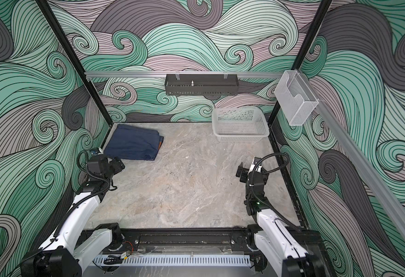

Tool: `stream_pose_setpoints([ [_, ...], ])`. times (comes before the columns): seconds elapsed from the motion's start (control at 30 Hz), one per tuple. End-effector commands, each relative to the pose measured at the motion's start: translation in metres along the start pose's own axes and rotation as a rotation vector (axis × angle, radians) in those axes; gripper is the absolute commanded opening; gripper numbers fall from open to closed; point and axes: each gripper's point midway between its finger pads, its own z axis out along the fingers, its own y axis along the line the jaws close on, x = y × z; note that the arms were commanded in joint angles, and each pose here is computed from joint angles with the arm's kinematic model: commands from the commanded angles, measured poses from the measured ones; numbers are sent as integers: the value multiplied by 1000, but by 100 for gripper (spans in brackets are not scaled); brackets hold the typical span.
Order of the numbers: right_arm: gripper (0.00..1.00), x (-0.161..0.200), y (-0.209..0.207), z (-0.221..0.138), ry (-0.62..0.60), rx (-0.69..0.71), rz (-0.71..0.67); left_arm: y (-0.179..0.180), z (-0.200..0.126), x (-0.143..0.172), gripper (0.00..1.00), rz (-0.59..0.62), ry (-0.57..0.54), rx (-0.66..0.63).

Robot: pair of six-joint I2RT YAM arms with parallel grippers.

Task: Fold and stack the trousers
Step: Reset both arms

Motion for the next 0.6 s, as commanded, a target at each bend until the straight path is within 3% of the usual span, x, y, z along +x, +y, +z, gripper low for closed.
stream_pose_setpoints([
  [0.0, 100, -19, -4, 19, -117, 34, 38, 9, 19, -11, 81, -47, -84, -80],
  [0.17, 100, -13, 8, 49, -84, 3, -39, 17, 43, 11, 80, -20, -53, -136],
  [0.43, 99, 12, 19, 74, -42, -105, -26, 7, 69, 29, 77, 91, -62, -78],
  [0.57, 99, 12, 24, 80, -12, -127, -39, -1, 79, 30, 77, 129, -129, -22],
])
